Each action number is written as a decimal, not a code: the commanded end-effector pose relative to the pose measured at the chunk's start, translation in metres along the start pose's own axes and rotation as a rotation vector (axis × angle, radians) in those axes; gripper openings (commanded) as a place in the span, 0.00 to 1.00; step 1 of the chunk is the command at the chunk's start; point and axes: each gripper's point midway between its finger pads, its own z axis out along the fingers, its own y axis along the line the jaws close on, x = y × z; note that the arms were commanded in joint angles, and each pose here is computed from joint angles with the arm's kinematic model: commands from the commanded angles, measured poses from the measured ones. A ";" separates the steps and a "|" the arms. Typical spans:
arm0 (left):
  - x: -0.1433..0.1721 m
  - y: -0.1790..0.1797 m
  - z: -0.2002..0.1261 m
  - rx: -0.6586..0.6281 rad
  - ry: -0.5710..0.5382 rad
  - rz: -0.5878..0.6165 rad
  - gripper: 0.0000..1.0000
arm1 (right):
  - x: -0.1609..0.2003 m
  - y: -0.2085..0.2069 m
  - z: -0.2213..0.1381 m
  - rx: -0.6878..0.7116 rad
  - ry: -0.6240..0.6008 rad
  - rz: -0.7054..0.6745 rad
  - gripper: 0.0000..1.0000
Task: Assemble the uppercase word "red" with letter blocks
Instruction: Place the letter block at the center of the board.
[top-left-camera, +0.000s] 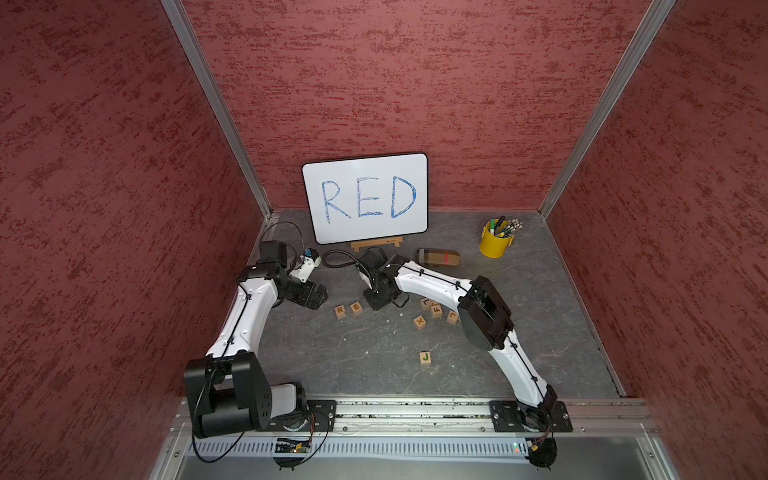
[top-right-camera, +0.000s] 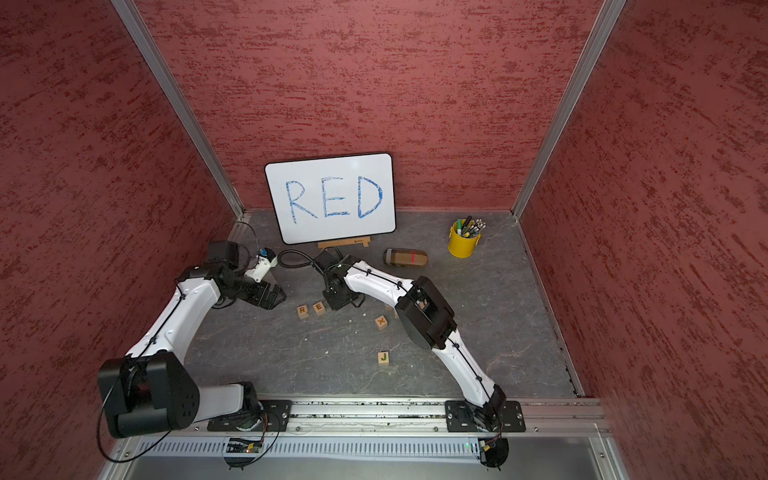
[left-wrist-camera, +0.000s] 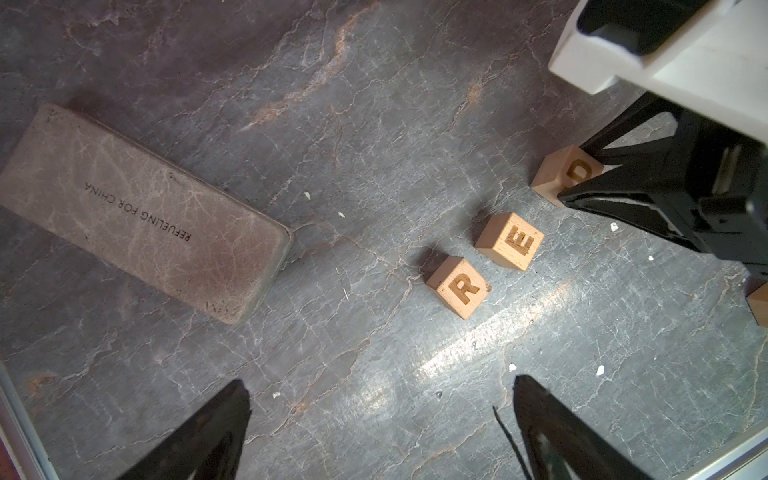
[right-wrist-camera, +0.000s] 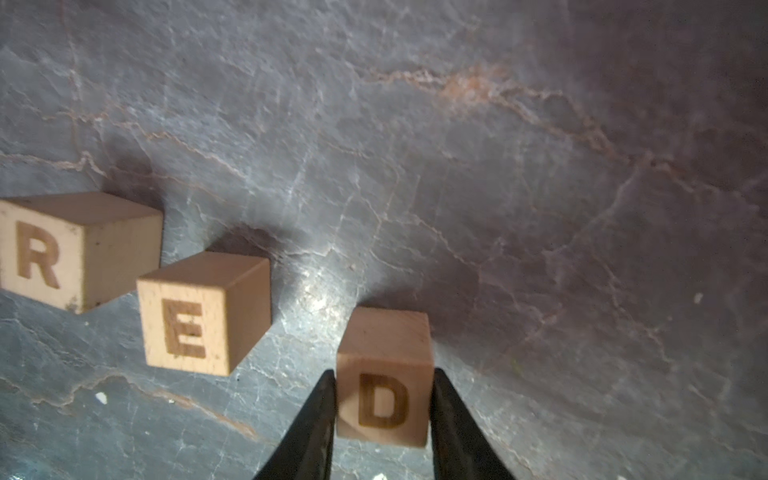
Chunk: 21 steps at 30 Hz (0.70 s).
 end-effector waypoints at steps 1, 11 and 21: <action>0.000 -0.003 0.000 0.016 -0.011 0.014 1.00 | 0.001 0.002 0.004 0.006 0.014 -0.013 0.41; -0.004 -0.004 -0.006 -0.004 -0.013 0.039 1.00 | -0.023 -0.001 -0.034 0.037 -0.095 -0.013 0.49; 0.002 -0.036 0.008 0.033 0.133 0.305 0.98 | -0.040 -0.051 -0.104 0.125 -0.223 0.090 0.49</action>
